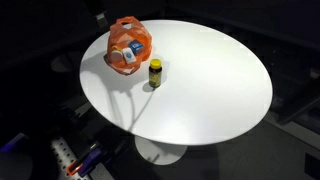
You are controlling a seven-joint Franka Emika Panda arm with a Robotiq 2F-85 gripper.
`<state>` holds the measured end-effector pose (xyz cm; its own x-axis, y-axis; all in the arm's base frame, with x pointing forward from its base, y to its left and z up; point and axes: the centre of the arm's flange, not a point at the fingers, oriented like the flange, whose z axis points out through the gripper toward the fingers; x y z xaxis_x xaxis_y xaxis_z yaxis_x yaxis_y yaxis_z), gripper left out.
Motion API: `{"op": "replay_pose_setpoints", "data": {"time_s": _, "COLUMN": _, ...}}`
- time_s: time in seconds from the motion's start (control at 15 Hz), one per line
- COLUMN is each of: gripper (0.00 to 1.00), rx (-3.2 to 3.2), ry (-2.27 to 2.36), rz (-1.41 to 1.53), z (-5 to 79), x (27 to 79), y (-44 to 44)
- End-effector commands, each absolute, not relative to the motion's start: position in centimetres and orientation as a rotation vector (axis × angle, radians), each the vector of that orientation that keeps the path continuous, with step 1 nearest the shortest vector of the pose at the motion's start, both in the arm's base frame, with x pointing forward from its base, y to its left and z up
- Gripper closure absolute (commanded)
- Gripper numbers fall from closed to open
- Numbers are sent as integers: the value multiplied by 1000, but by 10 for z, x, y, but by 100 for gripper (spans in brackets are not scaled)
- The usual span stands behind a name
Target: Remove the white bottle from the plastic bag and put it on the table.
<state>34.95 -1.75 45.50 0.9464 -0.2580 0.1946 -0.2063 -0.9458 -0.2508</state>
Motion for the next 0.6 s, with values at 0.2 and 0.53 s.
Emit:
{"op": "replay_pose_setpoints", "data": {"time_s": 0.2, "gripper": 0, "rx": -2880, "ry": 368, "rz": -295, "z": 454, "x": 358, "y": -18}}
{"op": "replay_pose_setpoints", "data": {"time_s": 0.53, "gripper": 0, "rx": -2886, "ry": 367, "rz": -236, "z": 447, "x": 386, "y": -13}}
